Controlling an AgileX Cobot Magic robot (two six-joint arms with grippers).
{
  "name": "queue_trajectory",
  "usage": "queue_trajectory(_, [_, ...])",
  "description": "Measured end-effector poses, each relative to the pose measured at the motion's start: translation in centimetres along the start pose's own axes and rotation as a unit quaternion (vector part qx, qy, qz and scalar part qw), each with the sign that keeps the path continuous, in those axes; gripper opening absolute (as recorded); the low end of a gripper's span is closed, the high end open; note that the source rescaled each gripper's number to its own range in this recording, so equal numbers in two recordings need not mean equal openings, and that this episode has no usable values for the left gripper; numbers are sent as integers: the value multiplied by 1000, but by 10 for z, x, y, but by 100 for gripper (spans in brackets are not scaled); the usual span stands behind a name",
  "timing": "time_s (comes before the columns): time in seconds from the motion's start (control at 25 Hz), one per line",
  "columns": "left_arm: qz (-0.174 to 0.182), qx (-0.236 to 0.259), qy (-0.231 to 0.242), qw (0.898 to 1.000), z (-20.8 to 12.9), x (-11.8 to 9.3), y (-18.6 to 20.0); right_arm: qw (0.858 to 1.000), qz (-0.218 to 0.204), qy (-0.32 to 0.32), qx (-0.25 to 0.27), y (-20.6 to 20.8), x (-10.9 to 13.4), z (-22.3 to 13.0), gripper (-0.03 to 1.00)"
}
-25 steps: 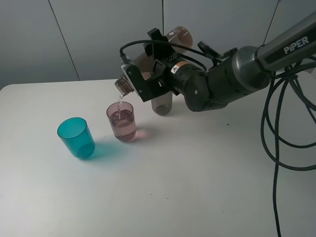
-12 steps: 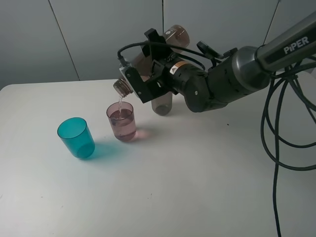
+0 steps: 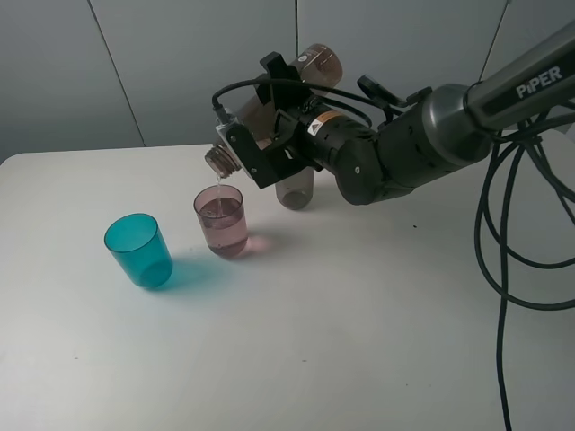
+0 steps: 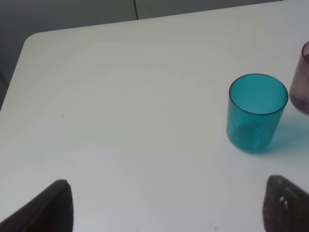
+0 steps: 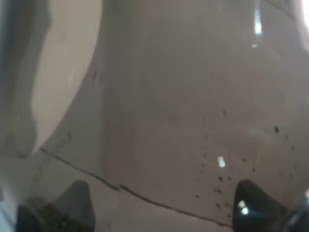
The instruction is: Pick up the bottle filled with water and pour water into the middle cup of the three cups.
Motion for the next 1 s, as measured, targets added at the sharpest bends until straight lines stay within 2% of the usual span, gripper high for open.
queue_trajectory(0.64, [0,0,-1,1000,0,0,0,1000,0,-6,0,0,0,0,2])
queue_trajectory(0.84, [0,0,-1,1000,0,0,0,998,1,-66,0,0,0,0,2])
queue_trajectory(1.0, [0,0,-1,1000,0,0,0,990,4,-138,-1,0,1,0,2])
Point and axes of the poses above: a point on each arm's last joint axis where the gripper is mounted, y pointing back along that axis away from the gripper, x along the wrist's bending axis when the last joint is at zero, z = x × y, the point moved 4 cm from there along -y, pointing out along that axis toward the gripper, and after that the axes turned 12 degrees about -y, right-handed, at the moved point
